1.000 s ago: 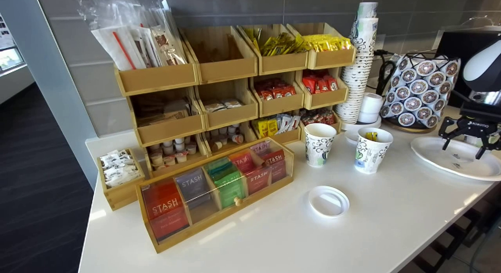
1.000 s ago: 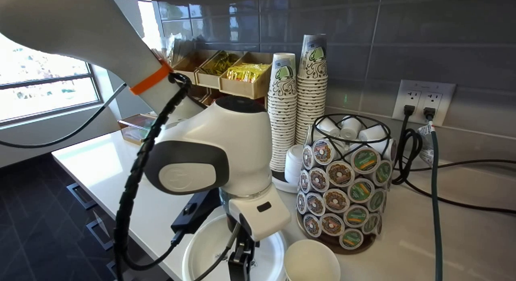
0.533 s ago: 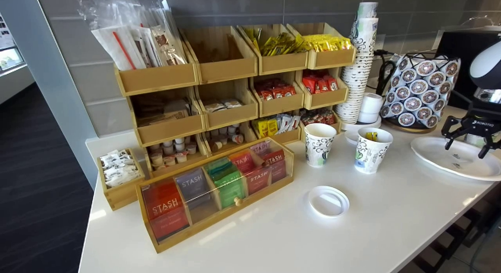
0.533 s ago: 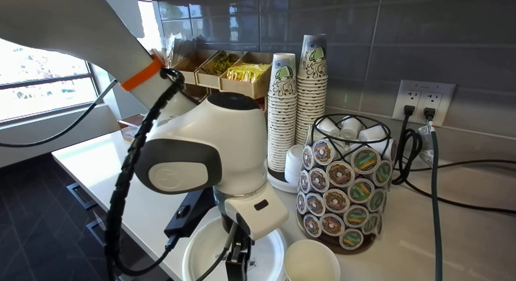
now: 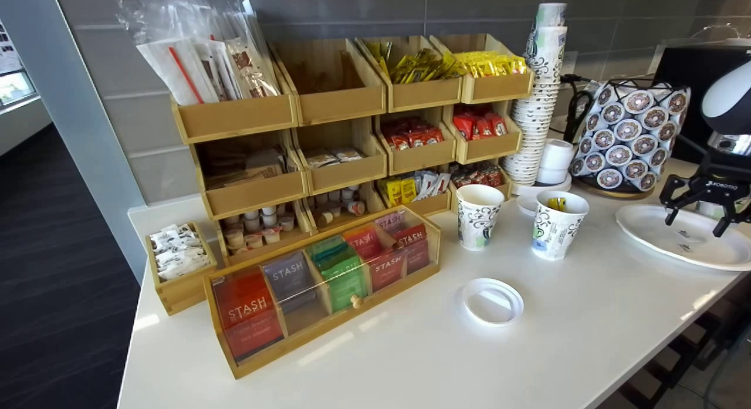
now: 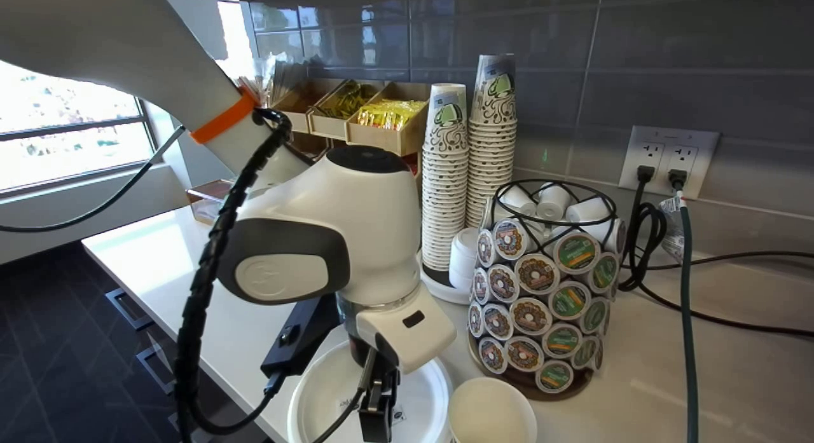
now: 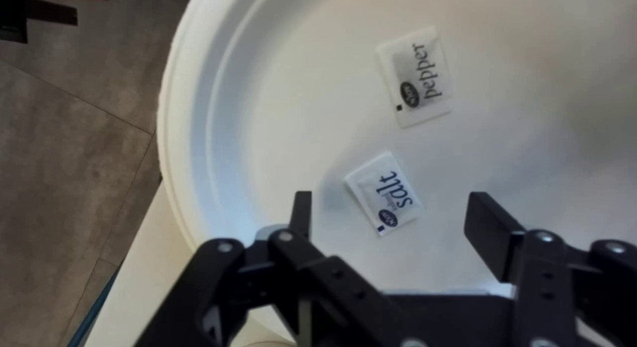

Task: Put the white packet into the cup

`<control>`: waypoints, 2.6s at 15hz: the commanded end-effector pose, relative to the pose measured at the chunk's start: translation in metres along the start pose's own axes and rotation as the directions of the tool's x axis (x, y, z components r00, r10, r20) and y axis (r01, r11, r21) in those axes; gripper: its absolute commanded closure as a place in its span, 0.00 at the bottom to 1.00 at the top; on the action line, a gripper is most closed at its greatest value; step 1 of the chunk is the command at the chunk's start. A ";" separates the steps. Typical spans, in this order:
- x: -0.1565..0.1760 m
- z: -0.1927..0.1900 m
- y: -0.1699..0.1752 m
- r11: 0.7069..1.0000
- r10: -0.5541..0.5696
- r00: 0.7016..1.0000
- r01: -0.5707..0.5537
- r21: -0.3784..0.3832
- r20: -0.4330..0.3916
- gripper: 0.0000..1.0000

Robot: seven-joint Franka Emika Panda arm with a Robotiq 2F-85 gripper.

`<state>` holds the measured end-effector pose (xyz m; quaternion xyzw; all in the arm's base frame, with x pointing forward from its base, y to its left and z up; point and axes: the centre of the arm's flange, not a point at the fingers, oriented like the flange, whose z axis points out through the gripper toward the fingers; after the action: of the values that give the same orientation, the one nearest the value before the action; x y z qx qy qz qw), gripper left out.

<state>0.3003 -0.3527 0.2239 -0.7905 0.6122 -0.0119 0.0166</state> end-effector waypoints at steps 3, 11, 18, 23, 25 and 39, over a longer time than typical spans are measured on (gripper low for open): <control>0.003 0.013 -0.003 1.000 -0.023 0.999 0.023 -0.010 -0.028 0.24; 0.002 0.019 -0.007 0.999 -0.037 0.999 0.036 -0.024 -0.040 0.28; 0.002 0.020 -0.007 0.999 -0.036 0.999 0.035 -0.024 -0.039 0.39; 0.002 0.017 -0.009 0.999 -0.040 0.998 0.039 -0.019 -0.042 0.53; 0.002 0.017 -0.009 0.999 -0.040 0.998 0.039 -0.020 -0.042 0.58; 0.001 0.012 -0.008 0.999 -0.036 0.998 0.035 -0.013 -0.047 0.99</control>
<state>0.3112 -0.3530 0.2144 -0.7985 0.6016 -0.0219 0.0014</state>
